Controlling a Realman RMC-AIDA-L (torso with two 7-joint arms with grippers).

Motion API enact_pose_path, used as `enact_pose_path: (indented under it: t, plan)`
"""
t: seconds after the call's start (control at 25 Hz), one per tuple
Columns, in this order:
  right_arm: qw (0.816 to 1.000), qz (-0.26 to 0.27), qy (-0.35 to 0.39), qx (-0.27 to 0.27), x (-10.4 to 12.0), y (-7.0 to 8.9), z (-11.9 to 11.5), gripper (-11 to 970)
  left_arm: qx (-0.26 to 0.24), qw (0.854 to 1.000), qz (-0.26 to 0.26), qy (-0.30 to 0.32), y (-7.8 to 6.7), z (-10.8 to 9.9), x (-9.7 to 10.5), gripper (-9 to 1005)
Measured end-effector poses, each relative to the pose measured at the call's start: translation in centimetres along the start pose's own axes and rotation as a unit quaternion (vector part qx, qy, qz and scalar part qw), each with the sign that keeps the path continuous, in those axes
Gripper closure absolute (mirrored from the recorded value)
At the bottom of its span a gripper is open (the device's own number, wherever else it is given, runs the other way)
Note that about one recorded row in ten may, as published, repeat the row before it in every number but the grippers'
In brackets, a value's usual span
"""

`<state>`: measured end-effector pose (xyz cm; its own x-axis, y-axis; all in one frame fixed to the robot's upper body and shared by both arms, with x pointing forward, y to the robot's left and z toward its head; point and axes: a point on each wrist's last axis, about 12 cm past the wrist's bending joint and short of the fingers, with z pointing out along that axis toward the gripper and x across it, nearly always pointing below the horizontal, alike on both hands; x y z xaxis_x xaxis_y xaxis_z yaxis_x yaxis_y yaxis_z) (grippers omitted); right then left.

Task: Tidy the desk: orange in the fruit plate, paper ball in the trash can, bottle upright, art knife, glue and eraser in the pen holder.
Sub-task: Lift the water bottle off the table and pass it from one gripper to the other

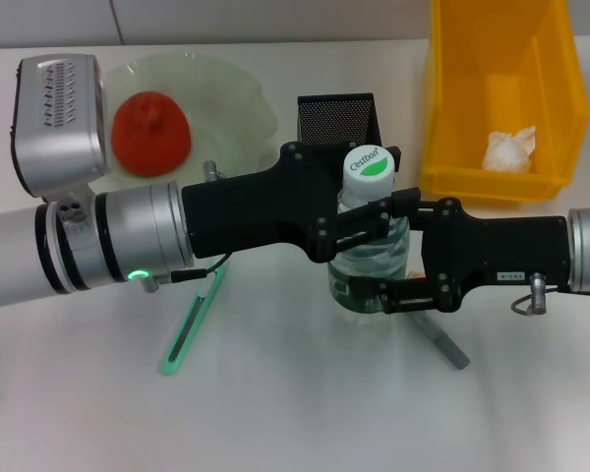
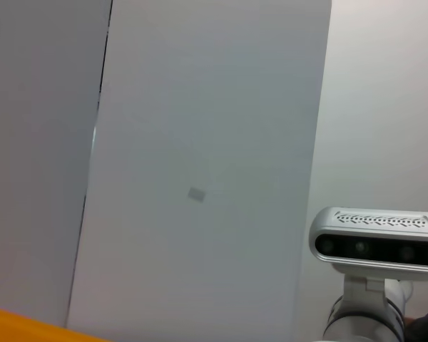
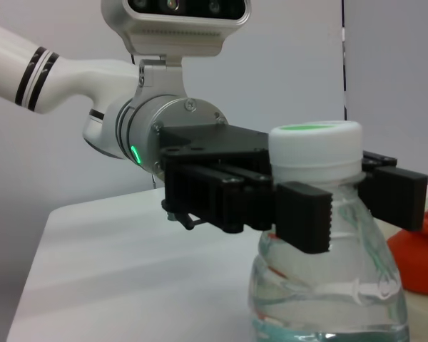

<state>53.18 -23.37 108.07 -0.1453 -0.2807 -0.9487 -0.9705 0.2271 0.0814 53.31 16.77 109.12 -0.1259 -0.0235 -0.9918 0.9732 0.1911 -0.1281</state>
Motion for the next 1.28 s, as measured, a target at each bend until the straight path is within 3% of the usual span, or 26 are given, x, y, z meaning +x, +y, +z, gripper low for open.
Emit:
enact_pose_path:
  t: [0.88, 1.28]
  plan:
    - [1.000, 0.005, -0.002, 0.004, 0.3, 0.2, -0.1, 210, 0.004, 1.000, -0.003, -0.006, -0.3, -0.3, 0.1, 558]
    - [1.000, 0.005, -0.001, 0.008, 0.5, 0.2, 0.0, 211, 0.005, 0.999, 0.004, -0.048, 0.0, -1.1, -1.5, 559]
